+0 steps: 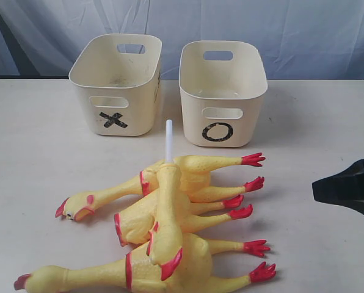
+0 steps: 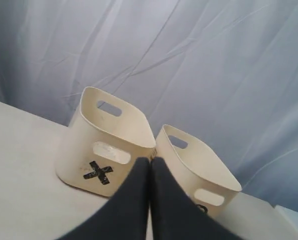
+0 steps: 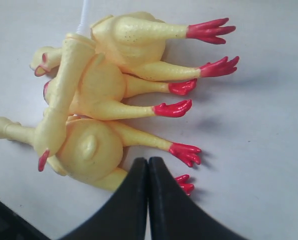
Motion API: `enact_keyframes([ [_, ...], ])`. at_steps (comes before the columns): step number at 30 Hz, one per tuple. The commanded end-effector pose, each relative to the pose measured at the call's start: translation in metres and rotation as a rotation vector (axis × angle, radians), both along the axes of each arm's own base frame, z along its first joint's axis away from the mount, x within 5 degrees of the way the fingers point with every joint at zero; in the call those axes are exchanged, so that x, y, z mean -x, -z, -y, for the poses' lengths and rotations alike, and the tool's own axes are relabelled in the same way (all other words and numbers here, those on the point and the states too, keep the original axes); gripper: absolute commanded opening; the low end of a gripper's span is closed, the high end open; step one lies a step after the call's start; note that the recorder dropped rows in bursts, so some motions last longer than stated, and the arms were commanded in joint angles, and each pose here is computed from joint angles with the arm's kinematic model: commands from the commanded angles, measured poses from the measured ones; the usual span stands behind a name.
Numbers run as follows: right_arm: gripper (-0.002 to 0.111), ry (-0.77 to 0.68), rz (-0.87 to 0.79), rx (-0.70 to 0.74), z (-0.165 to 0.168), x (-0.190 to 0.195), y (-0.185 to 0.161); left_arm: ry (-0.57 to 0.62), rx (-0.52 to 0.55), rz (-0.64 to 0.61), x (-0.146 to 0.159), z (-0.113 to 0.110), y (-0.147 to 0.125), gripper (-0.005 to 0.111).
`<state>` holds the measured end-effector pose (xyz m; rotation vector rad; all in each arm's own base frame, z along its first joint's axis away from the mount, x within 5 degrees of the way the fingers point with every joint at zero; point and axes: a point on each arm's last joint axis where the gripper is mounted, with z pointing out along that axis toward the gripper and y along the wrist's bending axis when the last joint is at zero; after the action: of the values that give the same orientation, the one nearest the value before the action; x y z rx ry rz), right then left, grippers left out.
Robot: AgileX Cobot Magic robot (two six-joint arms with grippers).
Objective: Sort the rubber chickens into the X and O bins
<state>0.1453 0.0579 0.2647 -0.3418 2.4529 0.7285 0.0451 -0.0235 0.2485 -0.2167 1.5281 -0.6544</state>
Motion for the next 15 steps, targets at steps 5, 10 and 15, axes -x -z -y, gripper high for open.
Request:
enact_keyframes([
  [5, 0.000, -0.010, 0.028, -0.018, -0.002, -0.002, -0.004, 0.137, -0.131, -0.145, -0.017, 0.012, -0.019, 0.001],
  [10, 0.000, -0.012, 0.029, -0.018, -0.002, -0.002, -0.004, 0.224, -0.195, -0.256, -0.038, 0.018, -0.031, 0.001],
  [15, 0.000, -0.012, 0.029, -0.018, -0.002, -0.002, -0.004, 0.341, -0.286, -0.336, -0.062, 0.025, -0.044, 0.001],
])
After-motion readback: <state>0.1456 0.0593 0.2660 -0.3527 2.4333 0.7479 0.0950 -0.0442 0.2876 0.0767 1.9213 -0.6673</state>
